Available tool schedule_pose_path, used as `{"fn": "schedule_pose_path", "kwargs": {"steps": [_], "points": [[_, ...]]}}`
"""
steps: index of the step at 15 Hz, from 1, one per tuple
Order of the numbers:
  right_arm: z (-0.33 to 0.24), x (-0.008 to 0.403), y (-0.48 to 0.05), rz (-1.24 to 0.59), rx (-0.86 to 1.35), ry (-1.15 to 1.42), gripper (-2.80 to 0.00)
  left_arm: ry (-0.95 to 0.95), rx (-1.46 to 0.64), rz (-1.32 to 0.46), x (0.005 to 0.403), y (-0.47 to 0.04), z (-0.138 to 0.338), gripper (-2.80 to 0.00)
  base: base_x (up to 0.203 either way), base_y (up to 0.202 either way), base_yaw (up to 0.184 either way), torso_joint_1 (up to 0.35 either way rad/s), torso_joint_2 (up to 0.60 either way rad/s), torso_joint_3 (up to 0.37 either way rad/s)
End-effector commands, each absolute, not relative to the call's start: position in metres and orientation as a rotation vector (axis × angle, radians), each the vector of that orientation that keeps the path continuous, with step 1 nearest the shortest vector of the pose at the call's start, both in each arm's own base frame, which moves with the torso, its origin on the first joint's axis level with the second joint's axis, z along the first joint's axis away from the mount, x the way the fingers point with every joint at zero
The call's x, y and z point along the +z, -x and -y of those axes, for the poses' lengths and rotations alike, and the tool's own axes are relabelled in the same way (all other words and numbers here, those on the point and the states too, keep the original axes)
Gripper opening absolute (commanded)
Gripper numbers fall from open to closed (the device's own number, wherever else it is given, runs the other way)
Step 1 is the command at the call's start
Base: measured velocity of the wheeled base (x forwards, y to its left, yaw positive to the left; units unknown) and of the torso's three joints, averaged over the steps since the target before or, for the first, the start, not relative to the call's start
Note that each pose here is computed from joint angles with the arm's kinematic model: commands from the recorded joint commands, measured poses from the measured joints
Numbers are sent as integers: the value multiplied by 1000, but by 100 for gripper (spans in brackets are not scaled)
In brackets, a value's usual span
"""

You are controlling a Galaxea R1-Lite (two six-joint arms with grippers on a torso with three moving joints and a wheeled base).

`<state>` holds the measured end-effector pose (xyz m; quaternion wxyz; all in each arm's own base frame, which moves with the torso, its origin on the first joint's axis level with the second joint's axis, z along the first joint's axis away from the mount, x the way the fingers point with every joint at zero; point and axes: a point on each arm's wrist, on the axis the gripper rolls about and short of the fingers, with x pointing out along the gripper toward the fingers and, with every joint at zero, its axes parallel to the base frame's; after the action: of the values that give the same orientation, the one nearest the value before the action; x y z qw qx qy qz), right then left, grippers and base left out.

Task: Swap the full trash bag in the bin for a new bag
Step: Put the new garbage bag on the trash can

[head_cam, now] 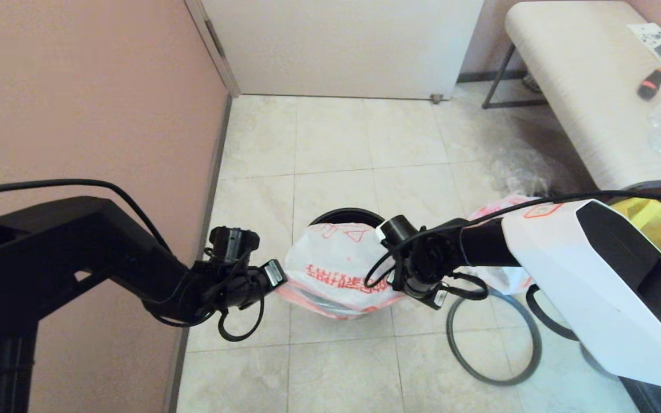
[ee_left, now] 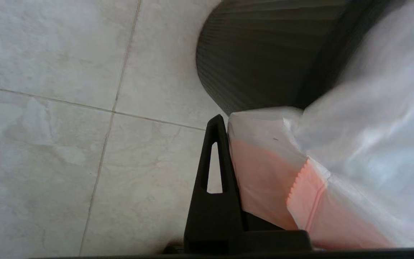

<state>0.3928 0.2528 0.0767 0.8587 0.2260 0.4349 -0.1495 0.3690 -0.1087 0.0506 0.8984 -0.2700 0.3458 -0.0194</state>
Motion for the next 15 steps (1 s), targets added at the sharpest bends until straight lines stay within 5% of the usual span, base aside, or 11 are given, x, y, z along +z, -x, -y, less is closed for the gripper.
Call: {"fn": "schedule_pose_path", "kwargs": {"steps": [1,8,9,10,15], "points": [[-251,79,-393,-909,-320,-482,-280,566,-33,-714,50,-371,106,-280,0,0,0,0,0,0],[-254,73,-393,-924,-305,-448,-280,544,-38,-732,42,-370,112,-280,0,0,0,0,0,0],[-255,72,-392,-924,-304,-444,-207,541,-40,-734,42,-370,113,-280,0,0,0,0,0,0],[-256,73,-392,-924,-300,-444,0,540,-41,-734,42,-370,114,0,0,0,0,0,0,0],[-261,78,-376,-950,-279,-411,0,537,-41,-730,48,-363,113,0,0,0,0,0,0,0]]}}
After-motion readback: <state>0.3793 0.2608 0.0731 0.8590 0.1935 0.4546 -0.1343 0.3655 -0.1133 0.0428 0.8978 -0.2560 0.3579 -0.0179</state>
